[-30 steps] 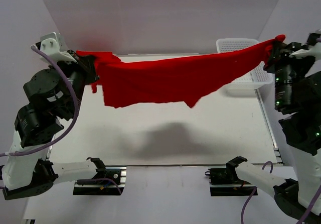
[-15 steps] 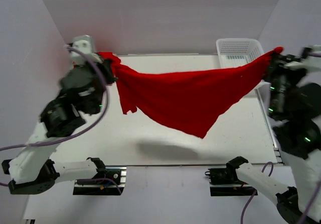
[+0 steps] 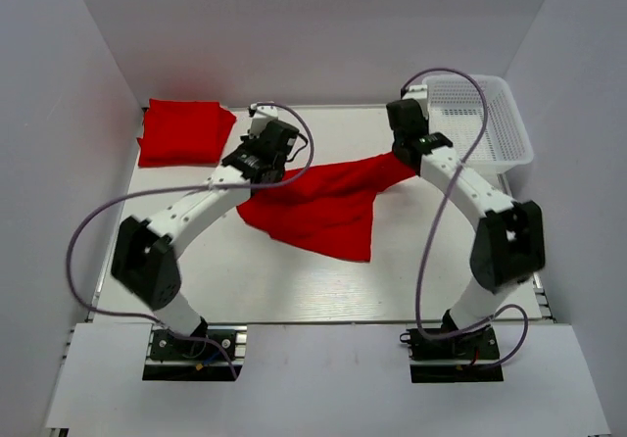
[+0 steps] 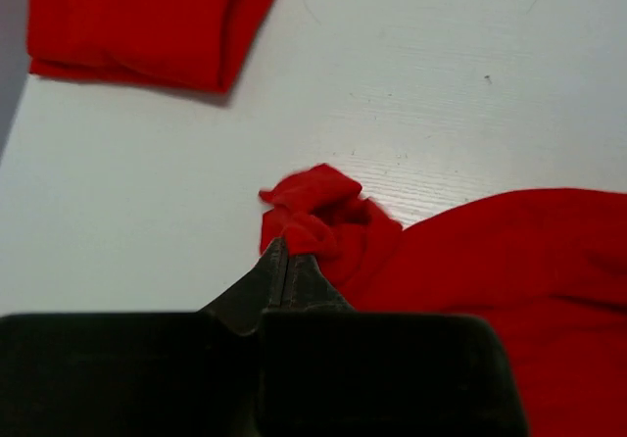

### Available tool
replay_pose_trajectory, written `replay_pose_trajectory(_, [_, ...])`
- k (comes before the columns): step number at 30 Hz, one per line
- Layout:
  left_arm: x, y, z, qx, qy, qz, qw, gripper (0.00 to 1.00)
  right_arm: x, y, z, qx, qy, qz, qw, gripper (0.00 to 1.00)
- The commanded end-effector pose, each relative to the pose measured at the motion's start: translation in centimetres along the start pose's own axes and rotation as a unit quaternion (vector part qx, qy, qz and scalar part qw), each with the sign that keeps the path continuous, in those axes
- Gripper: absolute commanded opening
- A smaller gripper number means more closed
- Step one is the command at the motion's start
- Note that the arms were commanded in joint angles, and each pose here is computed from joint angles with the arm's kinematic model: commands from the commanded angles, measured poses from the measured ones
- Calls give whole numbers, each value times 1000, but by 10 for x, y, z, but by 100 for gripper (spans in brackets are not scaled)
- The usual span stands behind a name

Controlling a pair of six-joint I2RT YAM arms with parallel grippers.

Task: Fold and stack the t-shirts
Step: Flatten out the tshirt

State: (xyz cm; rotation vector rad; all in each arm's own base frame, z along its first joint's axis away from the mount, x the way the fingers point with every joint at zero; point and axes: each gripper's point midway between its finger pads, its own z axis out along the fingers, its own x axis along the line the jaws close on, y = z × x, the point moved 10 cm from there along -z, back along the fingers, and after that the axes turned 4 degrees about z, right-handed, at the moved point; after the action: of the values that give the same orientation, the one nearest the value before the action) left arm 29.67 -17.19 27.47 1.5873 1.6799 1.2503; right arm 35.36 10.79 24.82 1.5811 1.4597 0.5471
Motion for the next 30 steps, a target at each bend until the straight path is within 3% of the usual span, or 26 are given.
replay_pose_trajectory(1, [-11, 13, 54, 24, -27, -43, 998, 0, 13, 38, 34, -22, 2, 51, 998, 0])
replay_pose_trajectory(7, [1, 19, 138, 61, -9, -55, 997, 0, 25, 56, 77, -14, 18, 47, 999, 0])
replay_pose_trajectory(14, [-4, 30, 225, 92, -75, -43, 992, 0, 45, 82, 121, -31, 38, 39, 998, 0])
replay_pose_trajectory(16, [-7, 23, 240, 117, -96, -36, 988, 0, 51, 72, 140, -21, 36, 28, 999, 0])
replay_pose_trajectory(17, [-6, 34, 246, 107, -103, -35, 988, 10, 52, 76, 142, -27, 38, 25, 999, 1])
replay_pose_trajectory(18, [-13, 20, 257, 127, -112, -22, 985, 28, 54, 77, 147, -29, 44, 24, 998, 5])
replay_pose_trajectory(19, [-12, 20, 261, 128, -122, -27, 984, 85, 57, 76, 151, -28, 47, 24, 998, 17])
replay_pose_trajectory(20, [-12, 24, 260, 122, -128, -25, 984, 100, 57, 75, 153, -28, 49, 23, 998, 27])
replay_pose_trajectory(21, [-12, 24, 260, 121, -138, -15, 983, 100, 59, 78, 153, -34, 55, 25, 998, 40])
replay_pose_trajectory(22, [-11, 19, 265, 121, -157, -10, 980, 100, 60, 83, 148, -42, 69, 28, 996, 82])
replay_pose_trajectory(23, [-10, 24, 261, 112, -167, -4, 980, 100, 60, 84, 147, -43, 78, 24, 996, 90])
replay_pose_trajectory(30, [1, 65, 210, 52, -263, 44, 962, 100, 53, 111, 85, -67, 209, 36, 975, 90])
